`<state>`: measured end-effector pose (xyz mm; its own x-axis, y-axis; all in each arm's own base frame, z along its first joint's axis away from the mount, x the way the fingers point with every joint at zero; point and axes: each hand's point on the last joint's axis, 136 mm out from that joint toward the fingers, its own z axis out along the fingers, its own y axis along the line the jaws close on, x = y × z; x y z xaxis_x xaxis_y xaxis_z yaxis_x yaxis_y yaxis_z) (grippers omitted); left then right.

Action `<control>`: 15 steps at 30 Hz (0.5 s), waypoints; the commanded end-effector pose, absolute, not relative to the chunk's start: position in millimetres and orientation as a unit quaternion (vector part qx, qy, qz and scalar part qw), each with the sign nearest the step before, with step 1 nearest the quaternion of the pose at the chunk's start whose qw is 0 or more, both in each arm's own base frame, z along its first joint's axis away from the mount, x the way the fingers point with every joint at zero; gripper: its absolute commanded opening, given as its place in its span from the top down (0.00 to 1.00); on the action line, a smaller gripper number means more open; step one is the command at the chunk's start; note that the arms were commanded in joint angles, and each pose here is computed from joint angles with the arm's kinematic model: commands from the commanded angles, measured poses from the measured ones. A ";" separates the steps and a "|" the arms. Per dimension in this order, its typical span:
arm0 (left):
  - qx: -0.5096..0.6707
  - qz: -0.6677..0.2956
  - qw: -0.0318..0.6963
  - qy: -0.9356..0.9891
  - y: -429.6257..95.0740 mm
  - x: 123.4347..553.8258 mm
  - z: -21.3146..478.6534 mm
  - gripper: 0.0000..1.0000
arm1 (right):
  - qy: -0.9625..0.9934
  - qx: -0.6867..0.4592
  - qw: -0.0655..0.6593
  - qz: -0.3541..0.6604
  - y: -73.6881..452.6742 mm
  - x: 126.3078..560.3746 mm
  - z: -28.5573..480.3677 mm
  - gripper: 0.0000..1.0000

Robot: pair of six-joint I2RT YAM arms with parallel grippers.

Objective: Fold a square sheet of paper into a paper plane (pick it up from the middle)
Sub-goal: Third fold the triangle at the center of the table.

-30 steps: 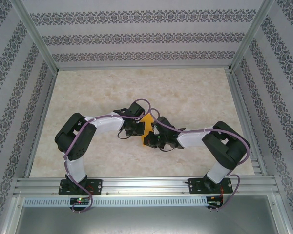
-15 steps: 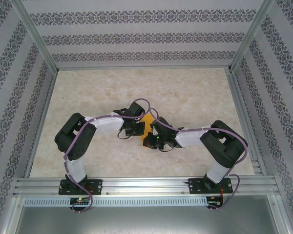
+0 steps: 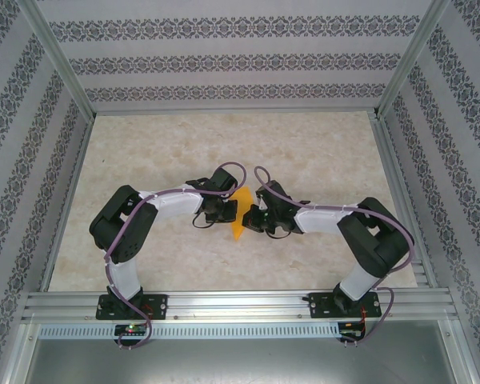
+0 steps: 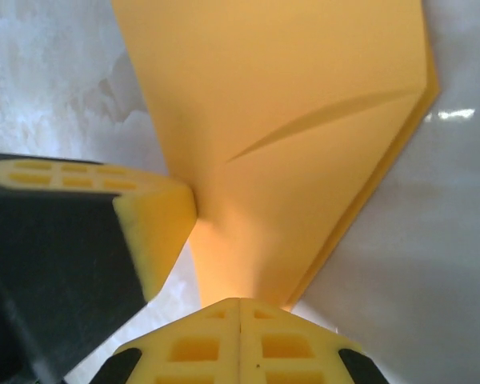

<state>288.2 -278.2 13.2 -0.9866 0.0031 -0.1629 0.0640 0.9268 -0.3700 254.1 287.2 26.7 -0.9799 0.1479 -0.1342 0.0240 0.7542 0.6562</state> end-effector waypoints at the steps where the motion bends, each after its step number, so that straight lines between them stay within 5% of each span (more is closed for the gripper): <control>1: 0.009 -0.068 0.015 0.998 -225.8 254.8 -41.9 1.00 | 0.927 0.035 0.101 0.360 296.6 268.4 26.9 1.00; 10: 0.021 -0.131 0.064 0.989 -250.8 274.6 -1.9 1.00 | 0.931 0.057 0.079 0.351 291.9 261.2 8.3 1.00; 15: -0.008 -0.186 0.116 0.976 -257.9 280.8 42.0 0.88 | 0.932 0.070 0.073 0.349 295.5 249.4 10.2 1.00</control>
